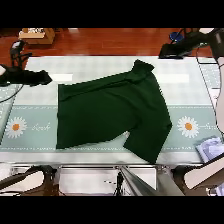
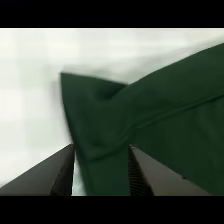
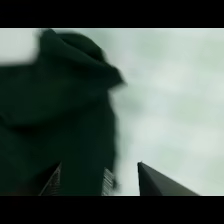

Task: Fold the shirts.

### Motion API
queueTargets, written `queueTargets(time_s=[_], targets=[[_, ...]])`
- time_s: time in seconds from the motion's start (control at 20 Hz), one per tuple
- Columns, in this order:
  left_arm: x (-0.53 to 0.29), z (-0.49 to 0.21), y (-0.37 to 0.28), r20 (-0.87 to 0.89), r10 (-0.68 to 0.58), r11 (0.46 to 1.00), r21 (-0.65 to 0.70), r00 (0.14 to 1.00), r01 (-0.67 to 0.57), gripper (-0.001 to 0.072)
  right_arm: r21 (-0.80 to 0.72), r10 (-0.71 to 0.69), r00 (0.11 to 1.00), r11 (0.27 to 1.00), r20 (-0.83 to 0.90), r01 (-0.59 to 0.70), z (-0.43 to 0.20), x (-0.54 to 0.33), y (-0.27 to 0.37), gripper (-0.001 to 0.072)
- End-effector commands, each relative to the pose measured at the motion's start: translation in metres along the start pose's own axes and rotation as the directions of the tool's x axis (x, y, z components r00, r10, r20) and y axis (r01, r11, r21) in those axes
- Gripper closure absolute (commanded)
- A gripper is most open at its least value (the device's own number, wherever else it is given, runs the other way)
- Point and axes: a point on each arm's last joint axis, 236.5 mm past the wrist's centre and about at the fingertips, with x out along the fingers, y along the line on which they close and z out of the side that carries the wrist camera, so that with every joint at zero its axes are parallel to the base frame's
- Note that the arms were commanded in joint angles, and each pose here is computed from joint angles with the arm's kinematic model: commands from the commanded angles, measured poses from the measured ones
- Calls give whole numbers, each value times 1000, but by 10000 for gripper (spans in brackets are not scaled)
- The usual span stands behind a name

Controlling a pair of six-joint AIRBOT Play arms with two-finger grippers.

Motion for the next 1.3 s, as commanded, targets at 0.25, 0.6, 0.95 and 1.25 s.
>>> queueTargets(time_s=[0.25,0.6,0.95,1.25], targets=[[-48,-171,15,-429,-209,915,-404,879,21,47,265,99,929,964,-356,-2,-159,-78,-62,221],[-34,-304,-35,-562,-374,860,-508,738,50,47,469,214,949,879,-232,-84,-239,-44,-63,221],[-5,-292,-30,-458,-350,833,-552,817,48,48,493,250,935,864,-251,-99,-272,-21,-49,222],[12,-290,-52,-450,-411,810,-579,793,92,49,494,250,934,864,-254,-97,-273,-21,-49,223]])
